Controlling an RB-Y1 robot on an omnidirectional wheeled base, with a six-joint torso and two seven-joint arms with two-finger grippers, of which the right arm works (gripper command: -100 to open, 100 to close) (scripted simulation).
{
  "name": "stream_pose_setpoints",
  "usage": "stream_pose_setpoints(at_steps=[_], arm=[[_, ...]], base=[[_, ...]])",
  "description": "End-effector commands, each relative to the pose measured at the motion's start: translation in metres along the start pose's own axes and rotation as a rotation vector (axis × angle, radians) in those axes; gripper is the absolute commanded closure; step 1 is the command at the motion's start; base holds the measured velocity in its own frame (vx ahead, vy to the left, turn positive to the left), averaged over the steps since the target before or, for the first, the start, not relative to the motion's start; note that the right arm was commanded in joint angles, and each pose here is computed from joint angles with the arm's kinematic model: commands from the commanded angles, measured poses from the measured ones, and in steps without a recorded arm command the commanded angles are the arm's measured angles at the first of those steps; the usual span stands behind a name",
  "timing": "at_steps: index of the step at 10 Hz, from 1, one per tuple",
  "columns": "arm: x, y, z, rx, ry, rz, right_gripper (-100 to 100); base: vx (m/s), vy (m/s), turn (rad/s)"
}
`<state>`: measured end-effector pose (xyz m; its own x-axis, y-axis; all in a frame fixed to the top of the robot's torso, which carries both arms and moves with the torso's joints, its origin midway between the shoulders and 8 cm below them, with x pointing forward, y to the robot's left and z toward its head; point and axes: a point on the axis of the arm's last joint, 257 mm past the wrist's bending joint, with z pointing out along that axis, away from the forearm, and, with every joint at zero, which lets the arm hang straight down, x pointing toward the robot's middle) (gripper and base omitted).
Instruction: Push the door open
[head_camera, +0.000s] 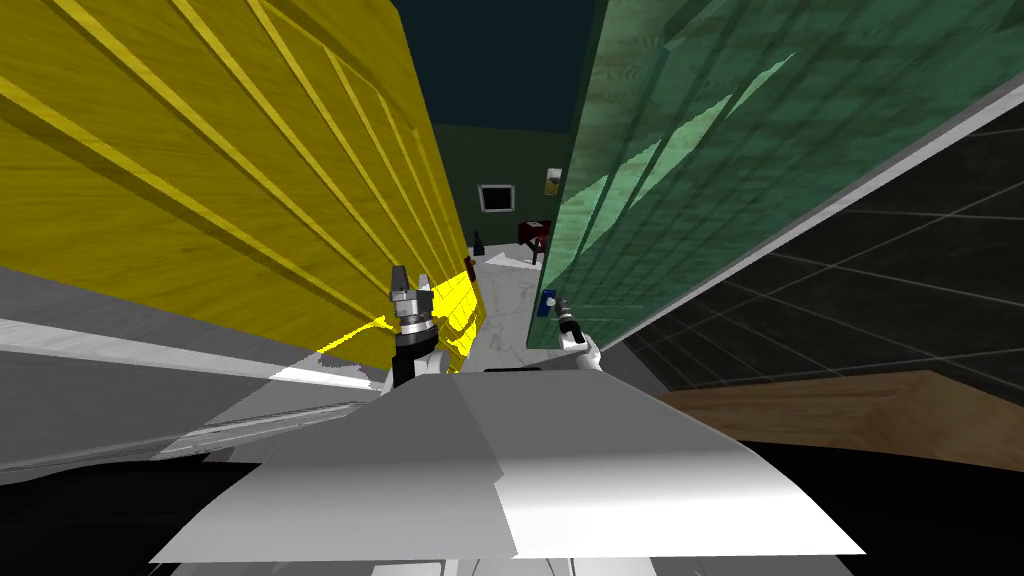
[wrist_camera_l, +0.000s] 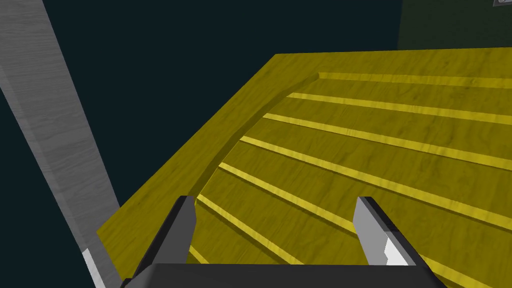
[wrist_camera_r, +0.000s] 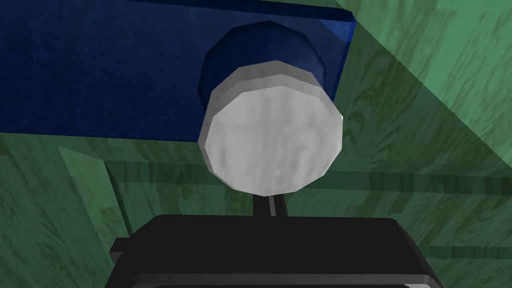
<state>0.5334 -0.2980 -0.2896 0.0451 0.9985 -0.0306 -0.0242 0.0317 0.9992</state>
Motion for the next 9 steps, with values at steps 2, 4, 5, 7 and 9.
stream_pose_setpoints(at_steps=[2, 4, 5, 7, 9], arm=[[0.004, -0.001, -0.0007, 0.005, 0.005, 0.007, -100], [0.009, -0.003, -0.0016, 0.011, 0.010, 0.014, -100], [0.011, -0.003, -0.0020, 0.015, 0.013, 0.018, -100], [0.016, -0.005, -0.0031, 0.022, 0.020, 0.026, -100], [0.016, -0.005, -0.0028, 0.022, 0.020, 0.027, -100]], base=[[-0.114, 0.024, -0.011], [-0.222, 0.052, -0.012], [-0.203, 0.078, -0.018], [-0.222, 0.068, -0.014], [-0.141, 0.043, -0.011]])
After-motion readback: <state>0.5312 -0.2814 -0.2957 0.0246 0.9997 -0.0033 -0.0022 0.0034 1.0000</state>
